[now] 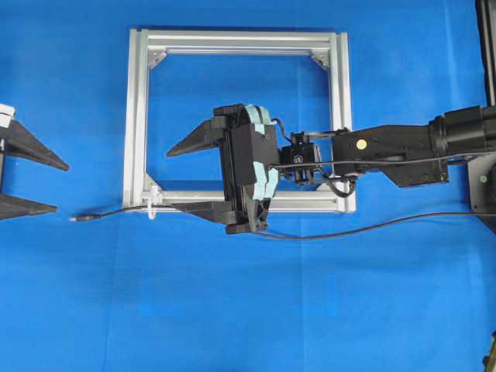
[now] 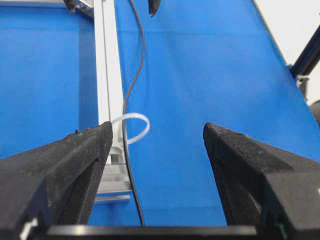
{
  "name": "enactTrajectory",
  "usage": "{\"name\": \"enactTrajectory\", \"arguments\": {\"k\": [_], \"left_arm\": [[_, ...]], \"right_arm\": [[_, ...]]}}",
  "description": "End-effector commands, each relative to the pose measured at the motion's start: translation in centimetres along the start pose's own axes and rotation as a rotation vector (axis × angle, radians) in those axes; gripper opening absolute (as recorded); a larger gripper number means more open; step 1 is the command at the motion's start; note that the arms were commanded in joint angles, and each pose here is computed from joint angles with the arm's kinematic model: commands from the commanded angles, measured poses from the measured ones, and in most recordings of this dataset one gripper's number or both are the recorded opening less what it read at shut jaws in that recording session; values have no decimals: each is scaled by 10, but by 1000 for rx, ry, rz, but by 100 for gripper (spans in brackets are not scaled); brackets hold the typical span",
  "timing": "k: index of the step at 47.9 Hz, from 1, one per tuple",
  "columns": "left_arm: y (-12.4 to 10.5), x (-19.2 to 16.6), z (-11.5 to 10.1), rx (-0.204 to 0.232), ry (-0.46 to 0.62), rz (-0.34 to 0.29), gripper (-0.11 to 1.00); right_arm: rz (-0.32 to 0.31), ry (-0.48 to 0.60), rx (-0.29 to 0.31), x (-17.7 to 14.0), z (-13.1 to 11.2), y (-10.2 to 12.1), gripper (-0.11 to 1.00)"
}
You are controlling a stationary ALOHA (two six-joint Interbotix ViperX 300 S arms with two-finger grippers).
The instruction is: Insert the wire through the string loop located on the left side.
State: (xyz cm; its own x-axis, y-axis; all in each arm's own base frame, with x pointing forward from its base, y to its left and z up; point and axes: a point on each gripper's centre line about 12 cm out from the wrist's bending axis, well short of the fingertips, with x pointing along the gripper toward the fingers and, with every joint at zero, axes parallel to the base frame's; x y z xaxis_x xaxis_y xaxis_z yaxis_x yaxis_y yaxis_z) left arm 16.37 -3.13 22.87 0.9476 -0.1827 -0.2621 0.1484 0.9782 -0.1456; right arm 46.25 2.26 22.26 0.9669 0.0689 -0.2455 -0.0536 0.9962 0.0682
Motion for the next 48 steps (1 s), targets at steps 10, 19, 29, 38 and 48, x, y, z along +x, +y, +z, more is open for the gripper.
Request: {"name": "enactTrajectory", "arguments": {"k": [10, 19, 29, 38, 48], "left_arm": [[0, 0, 10, 4, -26, 7, 67], [1, 0, 10, 3, -26, 9, 67], [1, 1, 10, 2, -25, 12, 67], [2, 1, 9, 2, -23, 19, 67], [3, 1, 8, 0, -19, 20, 67]], "right_arm": [[3, -44, 1, -6, 18, 2, 90], [3, -43, 0, -6, 17, 2, 90], [2, -37, 1, -6, 16, 2, 90], [0, -35, 2, -6, 16, 1, 90], [2, -35, 0, -6, 16, 2, 90]]}}
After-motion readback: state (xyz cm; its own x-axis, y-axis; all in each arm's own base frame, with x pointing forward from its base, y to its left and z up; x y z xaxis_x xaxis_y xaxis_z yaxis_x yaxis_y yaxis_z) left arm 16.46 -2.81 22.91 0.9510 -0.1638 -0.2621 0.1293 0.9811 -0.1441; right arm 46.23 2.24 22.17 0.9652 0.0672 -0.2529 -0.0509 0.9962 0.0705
